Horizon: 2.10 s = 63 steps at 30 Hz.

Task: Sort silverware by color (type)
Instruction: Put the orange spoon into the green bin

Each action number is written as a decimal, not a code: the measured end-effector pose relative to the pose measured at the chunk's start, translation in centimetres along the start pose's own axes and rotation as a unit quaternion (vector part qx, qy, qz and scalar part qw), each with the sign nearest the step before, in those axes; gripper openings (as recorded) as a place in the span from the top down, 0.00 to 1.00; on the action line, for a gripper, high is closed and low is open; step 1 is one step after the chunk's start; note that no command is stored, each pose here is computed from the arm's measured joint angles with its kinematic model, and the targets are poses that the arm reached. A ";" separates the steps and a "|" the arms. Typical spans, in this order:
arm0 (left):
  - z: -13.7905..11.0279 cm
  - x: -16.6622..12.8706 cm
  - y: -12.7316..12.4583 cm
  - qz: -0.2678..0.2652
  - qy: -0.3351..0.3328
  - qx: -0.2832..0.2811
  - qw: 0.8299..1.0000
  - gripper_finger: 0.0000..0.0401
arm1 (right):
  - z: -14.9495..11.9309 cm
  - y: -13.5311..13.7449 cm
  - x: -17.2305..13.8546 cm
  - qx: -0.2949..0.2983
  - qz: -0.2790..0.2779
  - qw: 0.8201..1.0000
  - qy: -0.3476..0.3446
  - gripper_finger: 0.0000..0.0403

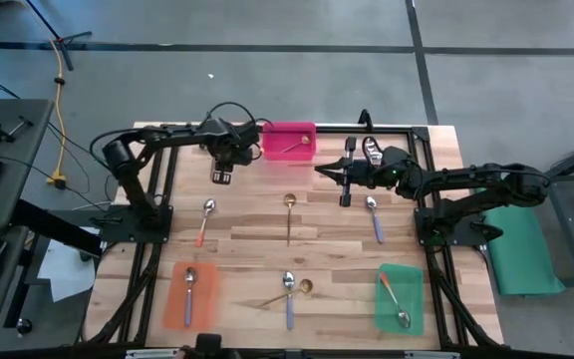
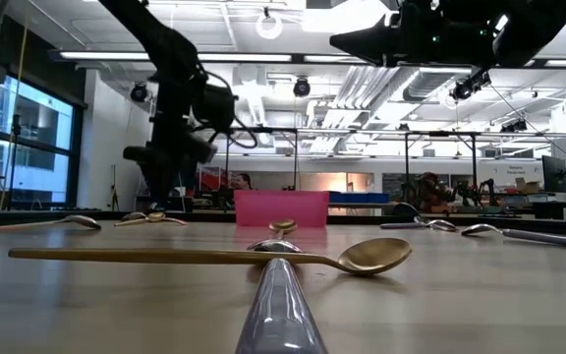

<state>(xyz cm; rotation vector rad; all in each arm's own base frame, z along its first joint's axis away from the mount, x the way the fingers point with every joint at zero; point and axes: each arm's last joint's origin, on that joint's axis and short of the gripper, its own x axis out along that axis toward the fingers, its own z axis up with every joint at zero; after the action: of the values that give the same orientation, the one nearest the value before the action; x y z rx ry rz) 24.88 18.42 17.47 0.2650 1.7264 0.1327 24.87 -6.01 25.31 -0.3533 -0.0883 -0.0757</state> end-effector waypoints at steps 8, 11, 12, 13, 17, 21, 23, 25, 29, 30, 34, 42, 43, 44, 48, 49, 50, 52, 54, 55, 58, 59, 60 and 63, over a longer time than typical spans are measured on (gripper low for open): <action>-0.1 2.4 1.7 0.027 0.031 0.008 0.999 0.67 | 0.0 0.0 0.0 -0.004 0.000 1.000 0.000 1.00; 0.1 3.0 2.3 0.040 0.026 0.017 0.999 0.67 | 0.0 0.0 0.0 -0.005 0.000 1.000 0.000 1.00; 0.1 3.2 2.4 0.043 0.024 0.019 0.999 0.67 | 0.0 0.0 0.0 -0.005 0.000 1.000 0.000 1.00; 0.1 3.4 2.6 0.047 0.021 0.022 0.998 0.67 | 0.0 0.0 0.0 -0.005 0.000 1.000 0.000 1.00; 0.4 3.7 3.0 0.056 0.008 0.030 0.998 0.67 | 0.0 0.0 0.0 -0.005 0.000 1.000 0.000 1.00; 0.5 3.7 3.0 0.048 -0.006 0.041 0.998 0.67 | 0.0 0.0 0.0 -0.005 0.000 1.000 0.000 1.00; 0.5 3.7 3.0 0.046 -0.008 0.045 0.998 0.67 | 0.0 0.0 0.0 -0.005 0.000 1.000 0.000 1.00; 0.5 3.7 3.0 0.044 -0.011 0.051 0.998 0.67 | 0.0 0.0 0.0 -0.005 0.000 1.000 0.000 1.00; 0.5 3.7 3.0 0.039 -0.016 0.055 0.998 0.67 | 0.0 0.0 0.0 -0.004 0.000 1.000 0.000 1.00; 0.5 3.7 3.0 0.039 -0.016 0.055 0.998 0.67 | 0.0 0.0 0.0 -0.004 0.000 1.000 0.000 1.00; 0.5 3.7 3.0 0.038 -0.017 0.055 0.998 0.67 | 0.0 0.0 0.0 -0.004 0.000 1.000 0.000 1.00; 0.6 3.6 2.8 0.036 -0.014 0.051 0.998 0.67 | 0.0 0.0 0.0 -0.005 0.000 1.000 0.000 1.00; 0.7 3.6 2.7 0.035 -0.013 0.052 0.998 0.67 | 0.0 0.0 0.0 -0.005 0.000 1.000 0.000 1.00; 0.7 3.6 2.6 0.035 -0.013 0.053 0.998 0.67 | 0.0 0.0 0.0 -0.005 0.000 1.000 0.000 1.00; 0.9 3.5 2.3 0.033 -0.013 0.055 0.998 0.67 | 0.0 0.0 0.0 -0.004 0.000 1.000 0.000 1.00; 0.9 3.5 2.3 0.033 -0.013 0.055 0.998 0.67 | 0.0 0.0 0.0 -0.004 0.000 1.000 0.000 1.00; 1.0 3.4 2.3 0.033 -0.013 0.056 0.998 0.67 | 0.0 0.0 0.0 -0.004 0.000 1.000 0.000 1.00; 1.0 3.4 2.2 0.032 -0.013 0.054 0.998 0.67 | 0.0 0.0 0.0 -0.004 0.000 1.000 0.000 1.00; 1.1 3.4 2.2 0.033 -0.013 0.054 0.998 0.67 | 0.0 0.0 0.0 -0.004 0.000 1.000 0.000 1.00; 1.1 3.4 2.2 0.035 -0.015 0.053 0.998 0.67 | 0.0 0.0 0.0 -0.004 0.000 1.000 0.000 1.00; 1.2 3.4 2.4 0.043 -0.022 0.050 0.998 0.67 | 0.0 0.0 0.0 -0.004 0.000 1.000 0.000 1.00; 1.2 3.4 2.4 0.044 -0.022 0.052 0.997 0.67 | 0.0 0.0 0.0 -0.004 0.000 1.000 0.000 1.00; 1.2 3.4 2.4 0.045 -0.023 0.052 0.997 0.67 | 0.0 0.0 0.0 -0.004 0.000 1.000 0.000 1.00; 1.3 3.4 2.5 0.048 -0.028 0.052 0.997 0.67 | 0.0 0.0 0.0 -0.004 0.000 1.000 0.000 1.00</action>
<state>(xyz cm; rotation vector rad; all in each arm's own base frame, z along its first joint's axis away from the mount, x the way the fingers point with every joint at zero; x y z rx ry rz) 25.90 21.64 14.60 0.4247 1.6672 0.1047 24.88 -6.01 25.32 -0.3609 -0.0879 -0.0754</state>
